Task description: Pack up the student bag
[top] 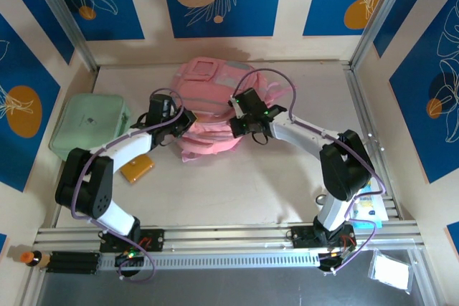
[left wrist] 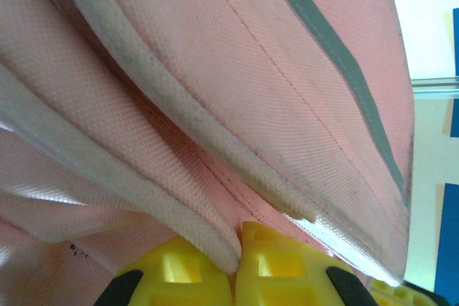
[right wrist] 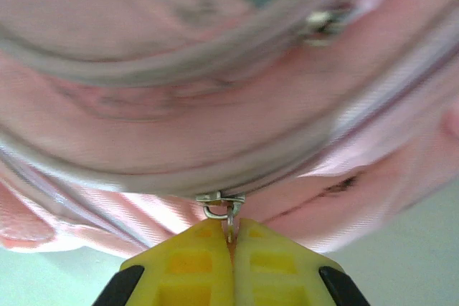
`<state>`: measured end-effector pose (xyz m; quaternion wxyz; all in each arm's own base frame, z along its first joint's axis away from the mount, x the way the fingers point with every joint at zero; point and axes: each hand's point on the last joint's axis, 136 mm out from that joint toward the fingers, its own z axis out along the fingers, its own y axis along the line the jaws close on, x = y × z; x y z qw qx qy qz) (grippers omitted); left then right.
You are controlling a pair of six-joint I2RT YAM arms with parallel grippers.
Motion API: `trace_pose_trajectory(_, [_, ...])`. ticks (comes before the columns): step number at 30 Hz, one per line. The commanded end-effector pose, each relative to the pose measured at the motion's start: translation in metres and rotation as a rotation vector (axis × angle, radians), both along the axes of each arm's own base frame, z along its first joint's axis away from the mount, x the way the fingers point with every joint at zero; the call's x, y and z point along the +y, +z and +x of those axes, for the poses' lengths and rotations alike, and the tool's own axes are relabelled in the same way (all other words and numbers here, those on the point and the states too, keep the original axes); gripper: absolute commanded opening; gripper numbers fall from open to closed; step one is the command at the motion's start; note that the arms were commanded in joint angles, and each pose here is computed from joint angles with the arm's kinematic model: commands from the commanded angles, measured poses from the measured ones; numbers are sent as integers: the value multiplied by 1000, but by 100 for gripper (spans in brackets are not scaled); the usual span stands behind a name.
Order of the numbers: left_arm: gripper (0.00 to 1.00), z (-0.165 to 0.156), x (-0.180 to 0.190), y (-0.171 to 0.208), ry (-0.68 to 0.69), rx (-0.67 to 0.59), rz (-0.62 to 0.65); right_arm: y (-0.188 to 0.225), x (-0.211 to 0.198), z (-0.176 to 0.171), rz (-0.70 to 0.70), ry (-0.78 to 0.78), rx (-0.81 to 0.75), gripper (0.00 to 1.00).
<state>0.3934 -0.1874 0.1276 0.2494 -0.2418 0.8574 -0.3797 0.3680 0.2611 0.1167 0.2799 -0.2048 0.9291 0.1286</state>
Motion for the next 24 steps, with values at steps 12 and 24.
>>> trace_pose_trajectory(12, [0,-7,15,8,-117,-20,100,13,-57,55,-110,-149,21,3])
trace_pose_trajectory(24, [0,-17,8,20,-182,-27,87,34,-100,99,-23,-488,99,27])
